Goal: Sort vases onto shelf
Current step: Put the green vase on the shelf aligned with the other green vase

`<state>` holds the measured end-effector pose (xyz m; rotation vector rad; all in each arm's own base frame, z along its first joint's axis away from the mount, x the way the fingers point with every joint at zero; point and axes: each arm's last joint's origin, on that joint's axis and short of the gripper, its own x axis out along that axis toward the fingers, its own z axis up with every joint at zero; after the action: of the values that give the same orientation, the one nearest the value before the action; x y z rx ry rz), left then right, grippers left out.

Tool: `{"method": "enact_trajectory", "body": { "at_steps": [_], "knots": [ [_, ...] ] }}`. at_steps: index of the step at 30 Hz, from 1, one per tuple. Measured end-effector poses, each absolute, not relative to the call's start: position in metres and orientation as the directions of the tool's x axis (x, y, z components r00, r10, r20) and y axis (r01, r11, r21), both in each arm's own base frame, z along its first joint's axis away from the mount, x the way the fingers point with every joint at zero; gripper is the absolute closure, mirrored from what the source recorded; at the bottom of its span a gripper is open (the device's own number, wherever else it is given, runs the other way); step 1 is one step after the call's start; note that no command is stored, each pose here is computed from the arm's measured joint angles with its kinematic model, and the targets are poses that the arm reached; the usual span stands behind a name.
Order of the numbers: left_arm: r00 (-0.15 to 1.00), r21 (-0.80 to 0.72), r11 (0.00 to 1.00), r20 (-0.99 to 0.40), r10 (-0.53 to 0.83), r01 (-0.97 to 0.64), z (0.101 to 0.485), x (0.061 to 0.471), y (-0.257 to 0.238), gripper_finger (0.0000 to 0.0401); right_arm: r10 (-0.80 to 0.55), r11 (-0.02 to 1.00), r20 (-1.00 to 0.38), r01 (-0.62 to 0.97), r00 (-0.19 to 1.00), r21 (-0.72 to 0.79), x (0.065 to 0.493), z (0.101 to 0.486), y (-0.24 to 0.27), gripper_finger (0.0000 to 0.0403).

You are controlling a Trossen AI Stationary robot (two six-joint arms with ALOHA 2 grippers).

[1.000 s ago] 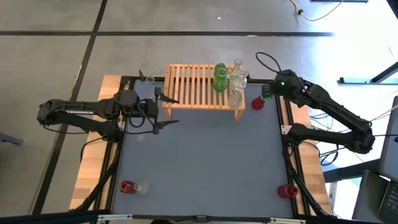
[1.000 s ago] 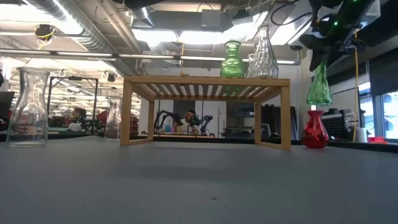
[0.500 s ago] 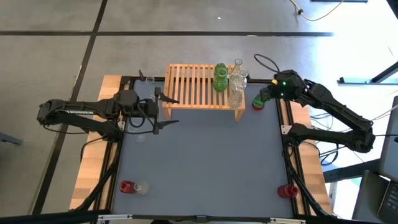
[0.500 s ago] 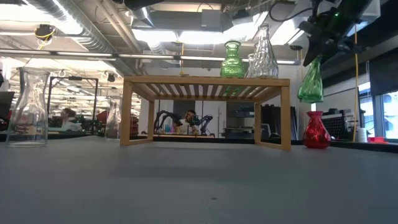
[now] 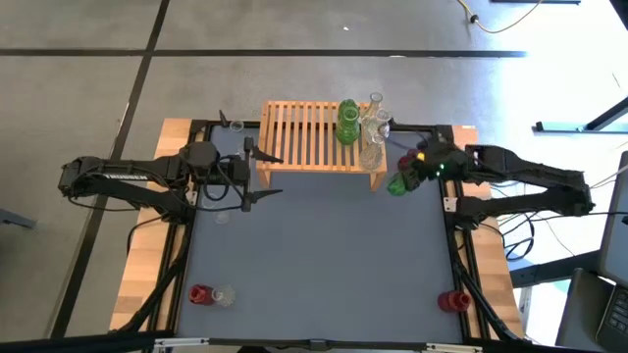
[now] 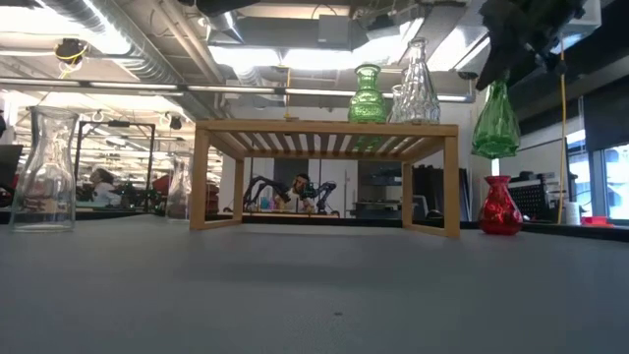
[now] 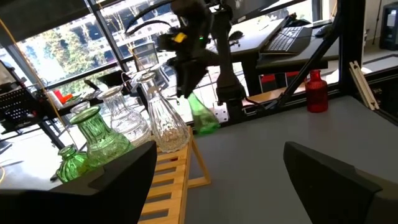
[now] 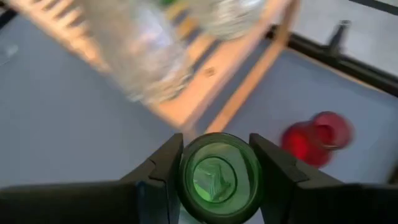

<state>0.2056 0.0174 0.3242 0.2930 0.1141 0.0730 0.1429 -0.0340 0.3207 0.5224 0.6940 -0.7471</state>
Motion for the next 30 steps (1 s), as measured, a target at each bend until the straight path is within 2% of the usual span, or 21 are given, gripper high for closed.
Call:
{"method": "enact_trajectory", "body": {
  "at_steps": [10,14,19,23,30],
  "knots": [
    [0.994,0.253,0.967,-0.102,0.047,-0.020,0.324,0.206,0.016,0.0055,-0.309,0.784,-0.740,0.601,0.597,0.158,0.161,0.312,0.016,0.0265],
    [0.989,0.164,0.983,-0.130,-0.062,0.084,0.321,0.208,0.009,0.0055,-0.292,0.839,-0.756,0.536,0.585,0.091,0.174,0.302,0.038,0.0265],
    [0.974,-0.029,0.989,-0.172,-0.147,0.145,0.312,0.219,-0.010,0.0055,-0.256,0.915,-0.732,0.402,0.632,0.027,0.200,0.288,0.071,0.0265],
    [0.962,-0.068,0.993,-0.253,-0.106,0.092,0.295,0.233,-0.028,0.0055,-0.214,0.955,-0.705,0.297,0.676,-0.005,0.225,0.273,0.094,0.0265],
    [0.927,-0.048,0.999,-0.374,-0.022,0.004,0.264,0.253,-0.053,0.0055,-0.165,0.986,-0.665,0.129,0.729,-0.103,0.272,0.241,0.116,0.0265]
  ]
}}
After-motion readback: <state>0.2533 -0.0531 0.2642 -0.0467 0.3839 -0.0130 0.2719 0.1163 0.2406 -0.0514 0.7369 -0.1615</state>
